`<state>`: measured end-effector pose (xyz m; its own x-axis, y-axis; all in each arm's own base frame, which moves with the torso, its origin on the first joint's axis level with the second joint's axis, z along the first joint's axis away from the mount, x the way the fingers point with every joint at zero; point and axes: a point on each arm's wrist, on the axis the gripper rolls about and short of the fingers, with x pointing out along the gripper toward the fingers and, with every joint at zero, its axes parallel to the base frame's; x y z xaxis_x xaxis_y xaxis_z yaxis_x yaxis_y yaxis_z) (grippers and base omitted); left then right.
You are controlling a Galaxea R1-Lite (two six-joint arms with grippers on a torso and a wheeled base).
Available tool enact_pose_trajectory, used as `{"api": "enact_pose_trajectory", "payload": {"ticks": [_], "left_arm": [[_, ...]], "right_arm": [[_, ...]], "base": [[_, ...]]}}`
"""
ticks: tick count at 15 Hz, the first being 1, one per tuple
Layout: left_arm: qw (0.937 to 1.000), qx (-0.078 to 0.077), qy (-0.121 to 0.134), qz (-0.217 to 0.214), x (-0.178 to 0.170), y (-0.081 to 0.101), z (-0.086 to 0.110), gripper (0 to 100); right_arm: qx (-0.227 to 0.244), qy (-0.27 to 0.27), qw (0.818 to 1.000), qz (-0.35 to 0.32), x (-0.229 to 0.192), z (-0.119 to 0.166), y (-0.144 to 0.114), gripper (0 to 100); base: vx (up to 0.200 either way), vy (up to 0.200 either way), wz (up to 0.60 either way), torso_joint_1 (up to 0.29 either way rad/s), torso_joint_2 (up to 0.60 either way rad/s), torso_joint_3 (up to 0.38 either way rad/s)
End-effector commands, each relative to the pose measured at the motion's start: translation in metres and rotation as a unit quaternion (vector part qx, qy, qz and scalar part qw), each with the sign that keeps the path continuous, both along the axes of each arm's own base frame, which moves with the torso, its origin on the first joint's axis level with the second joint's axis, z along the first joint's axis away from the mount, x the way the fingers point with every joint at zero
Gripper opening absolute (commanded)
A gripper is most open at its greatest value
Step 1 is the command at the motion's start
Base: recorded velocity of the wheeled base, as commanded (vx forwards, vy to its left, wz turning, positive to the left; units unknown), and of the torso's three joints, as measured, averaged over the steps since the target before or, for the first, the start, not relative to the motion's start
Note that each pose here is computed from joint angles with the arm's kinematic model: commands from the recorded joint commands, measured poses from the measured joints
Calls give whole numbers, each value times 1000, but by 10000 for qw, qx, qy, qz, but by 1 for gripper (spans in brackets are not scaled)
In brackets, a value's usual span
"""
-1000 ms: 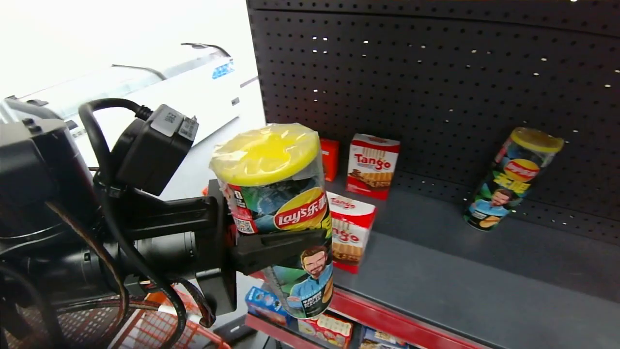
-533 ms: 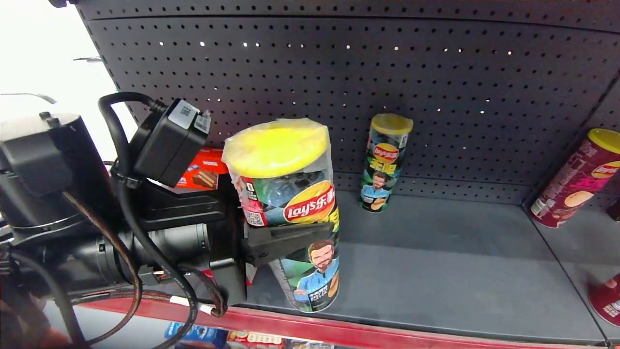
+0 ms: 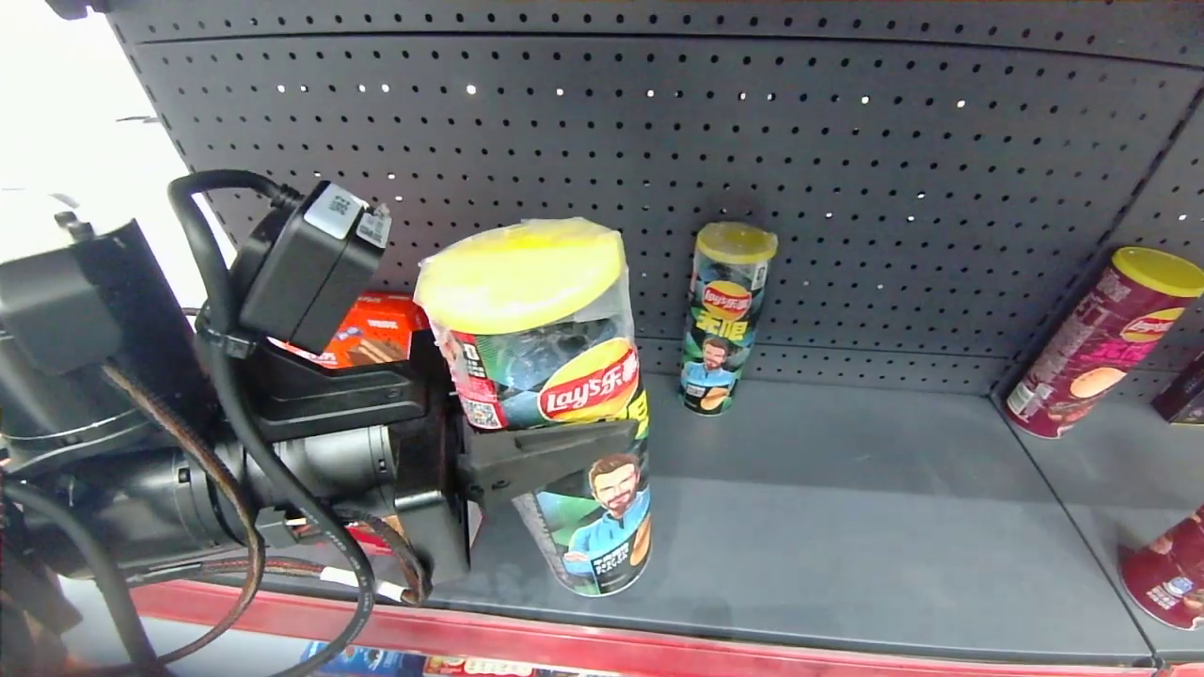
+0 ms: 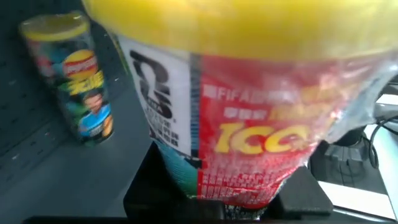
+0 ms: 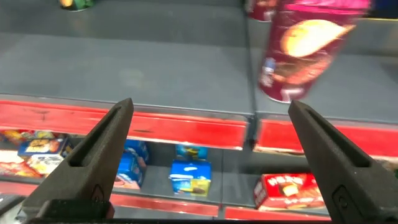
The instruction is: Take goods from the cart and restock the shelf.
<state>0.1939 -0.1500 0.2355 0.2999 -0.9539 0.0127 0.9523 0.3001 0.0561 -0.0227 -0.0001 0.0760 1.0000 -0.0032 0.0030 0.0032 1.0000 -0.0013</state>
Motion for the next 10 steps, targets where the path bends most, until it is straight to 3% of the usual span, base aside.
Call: {"api": "enact_pose_trajectory", "payload": {"ticks": [1, 4, 6, 10], "left_arm": [[10000, 11, 17, 11, 1, 0, -1, 0], [10000, 6, 10, 49, 2, 2, -1, 0], [10000, 0, 11, 87, 6, 2, -2, 0], [9999, -9, 20, 141, 8, 4, -3, 0]], "right_arm": [[-1, 7, 10000, 1, 0, 0, 0, 100], [-1, 7, 10000, 1, 0, 0, 0, 100], [-1, 7, 10000, 1, 0, 0, 0, 100], [-1, 7, 10000, 1, 0, 0, 0, 100]], "base": [[0, 0, 0, 0, 0, 0], [0, 0, 0, 0, 0, 0], [0, 0, -600, 12, 2, 5], [0, 0, 0, 0, 0, 0]]}}
